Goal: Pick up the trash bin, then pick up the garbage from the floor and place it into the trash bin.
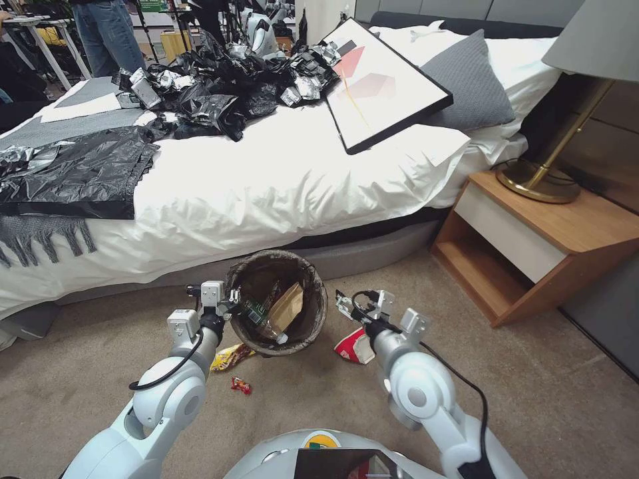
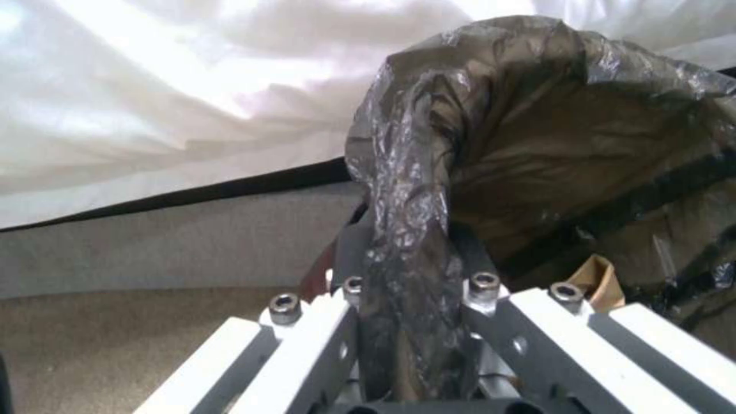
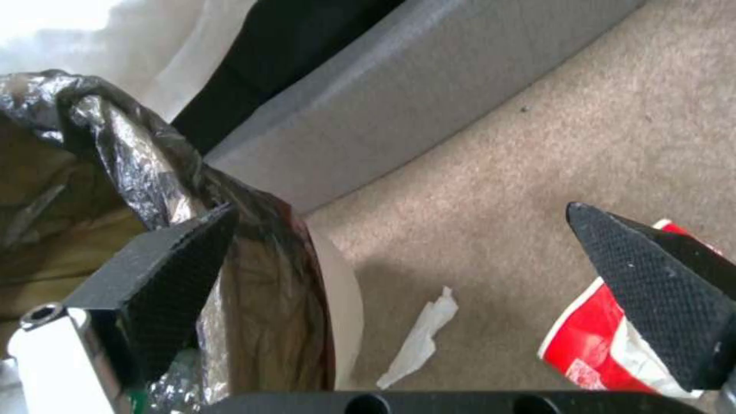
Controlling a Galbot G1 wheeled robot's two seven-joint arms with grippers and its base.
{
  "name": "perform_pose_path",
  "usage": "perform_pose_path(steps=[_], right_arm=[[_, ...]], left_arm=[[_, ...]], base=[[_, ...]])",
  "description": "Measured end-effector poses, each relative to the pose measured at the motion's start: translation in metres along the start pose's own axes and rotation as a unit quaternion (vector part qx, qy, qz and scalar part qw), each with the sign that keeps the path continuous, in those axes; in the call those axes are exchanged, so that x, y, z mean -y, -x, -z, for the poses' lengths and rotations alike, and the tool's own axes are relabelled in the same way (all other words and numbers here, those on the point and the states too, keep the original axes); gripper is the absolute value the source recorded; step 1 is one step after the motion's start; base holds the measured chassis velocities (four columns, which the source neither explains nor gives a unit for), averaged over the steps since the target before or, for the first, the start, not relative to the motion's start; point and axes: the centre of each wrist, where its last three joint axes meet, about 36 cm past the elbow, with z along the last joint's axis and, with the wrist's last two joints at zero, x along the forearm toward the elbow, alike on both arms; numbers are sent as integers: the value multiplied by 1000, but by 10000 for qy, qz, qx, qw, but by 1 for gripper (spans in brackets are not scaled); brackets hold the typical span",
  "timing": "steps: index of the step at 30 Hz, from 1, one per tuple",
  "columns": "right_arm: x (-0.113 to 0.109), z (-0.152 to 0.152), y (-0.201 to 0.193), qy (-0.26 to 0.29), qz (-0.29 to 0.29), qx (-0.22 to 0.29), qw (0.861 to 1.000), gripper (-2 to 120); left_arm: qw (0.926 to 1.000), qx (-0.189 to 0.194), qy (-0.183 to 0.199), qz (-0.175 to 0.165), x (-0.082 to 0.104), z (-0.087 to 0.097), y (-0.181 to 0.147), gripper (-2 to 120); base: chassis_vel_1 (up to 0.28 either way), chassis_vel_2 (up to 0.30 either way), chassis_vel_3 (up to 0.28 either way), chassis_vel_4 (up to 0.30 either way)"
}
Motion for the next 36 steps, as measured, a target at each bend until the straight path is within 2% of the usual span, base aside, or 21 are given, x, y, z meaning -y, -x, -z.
perform_pose_path(steps=[1,4,6,11,23,36], right_arm=[[0,0,0,0,0,0,10000,100],[-13,-8,22,517,-97,-314,9981,100],[-13,-9,24,552,-109,-342,9978,100],[-16,-29,64,810,-437,-595,9940,100],[4,-31,73,830,-769,-458,9925,100],[14,-29,76,956,-942,-464,9899,100]], left_arm=[[10000,0,0,0,0,0,0,5],[10000,-6,-8,6,0,-1,0,5],[10000,-7,-8,7,0,-1,0,5],[10000,-10,-19,13,0,-1,1,5],[10000,-15,-27,20,0,-3,3,5],[10000,8,-4,20,-2,-1,7,5]], base=[[0,0,0,0],[0,0,0,0],[0,0,0,0],[0,0,0,0],[0,0,0,0],[0,0,0,0]])
